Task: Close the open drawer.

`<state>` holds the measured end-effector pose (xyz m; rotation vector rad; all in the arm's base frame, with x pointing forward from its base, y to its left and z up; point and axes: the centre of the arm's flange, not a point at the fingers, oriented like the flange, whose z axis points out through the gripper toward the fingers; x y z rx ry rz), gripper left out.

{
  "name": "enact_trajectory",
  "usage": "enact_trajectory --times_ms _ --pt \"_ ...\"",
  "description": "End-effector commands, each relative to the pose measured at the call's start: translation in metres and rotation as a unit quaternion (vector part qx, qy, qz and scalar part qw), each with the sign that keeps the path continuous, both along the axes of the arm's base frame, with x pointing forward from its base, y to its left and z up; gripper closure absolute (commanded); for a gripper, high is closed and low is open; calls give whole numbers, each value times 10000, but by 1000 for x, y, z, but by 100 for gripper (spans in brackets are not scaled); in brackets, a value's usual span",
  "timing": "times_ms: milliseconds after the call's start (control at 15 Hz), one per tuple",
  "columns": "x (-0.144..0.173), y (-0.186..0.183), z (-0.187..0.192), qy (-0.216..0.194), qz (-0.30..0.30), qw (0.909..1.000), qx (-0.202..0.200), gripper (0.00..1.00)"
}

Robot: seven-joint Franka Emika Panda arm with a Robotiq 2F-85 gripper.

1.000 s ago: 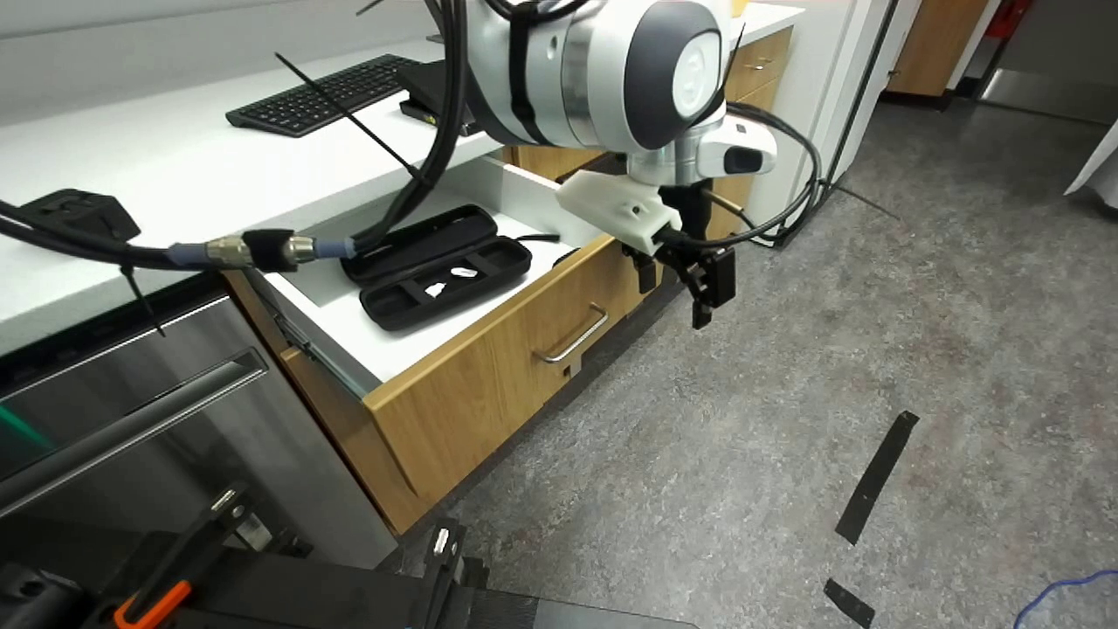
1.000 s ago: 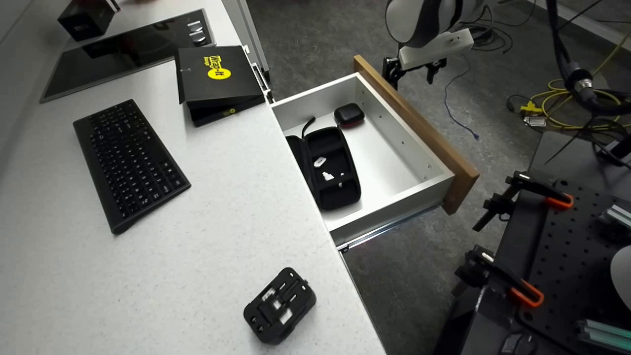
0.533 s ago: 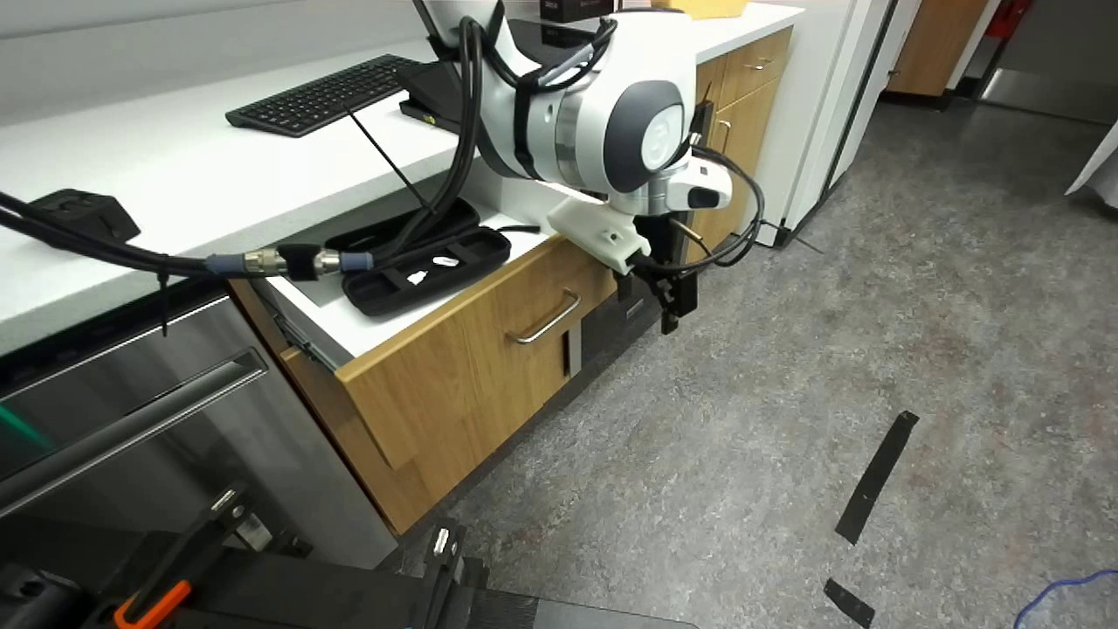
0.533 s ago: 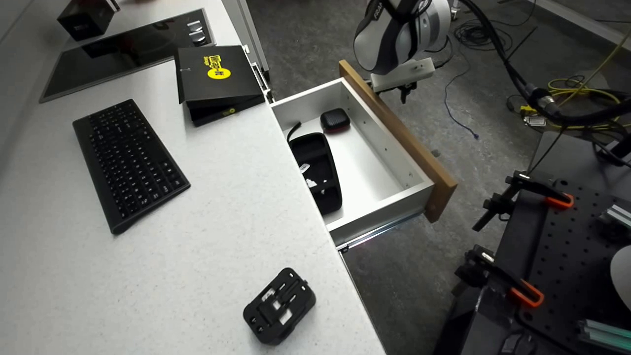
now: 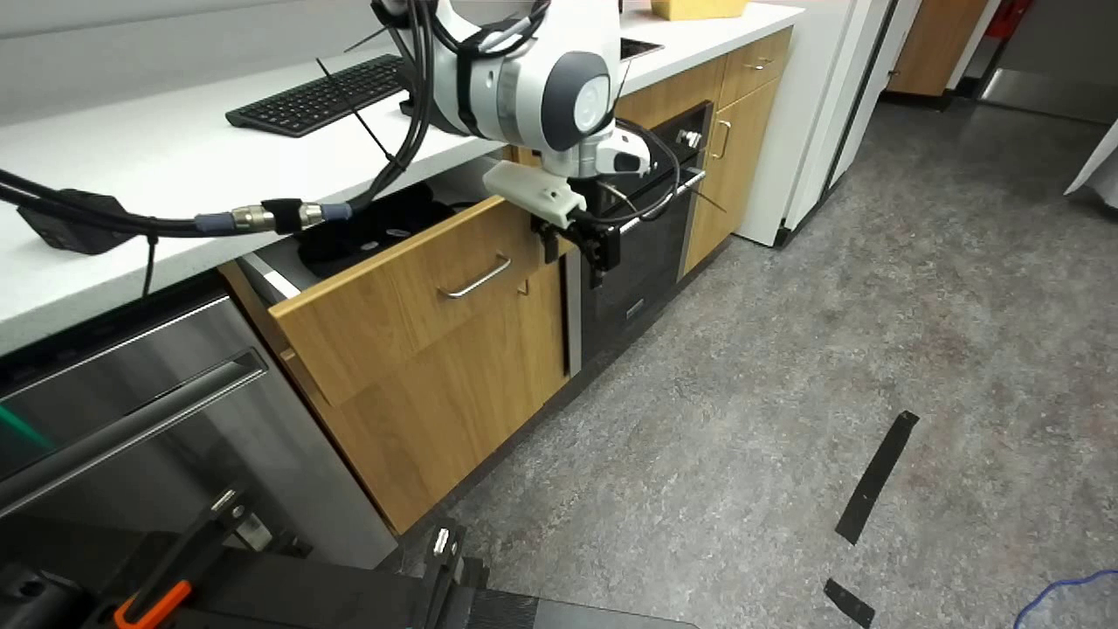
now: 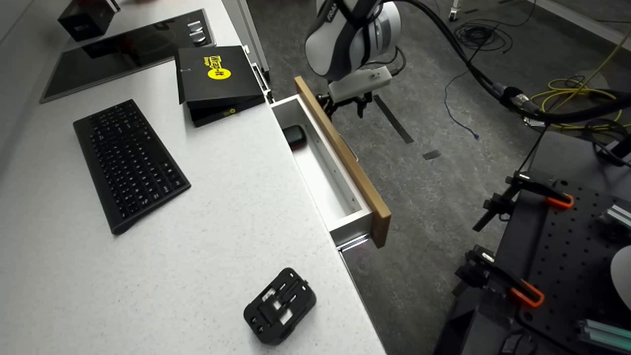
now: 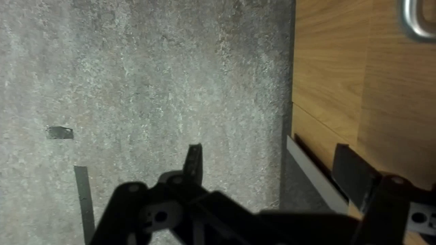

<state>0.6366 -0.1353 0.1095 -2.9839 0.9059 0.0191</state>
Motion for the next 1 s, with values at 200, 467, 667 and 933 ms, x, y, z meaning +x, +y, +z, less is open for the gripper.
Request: enact_trajectory --times_ms 200,467,667,933 --pt "68 77 10 306 933 9894 1070 0" --pt "79 117 9 657 1554 9716 1658 0" --pt "75 110 2 964 1660 9676 1641 0" --pt "55 95 4 897 1564 9727 1461 0"
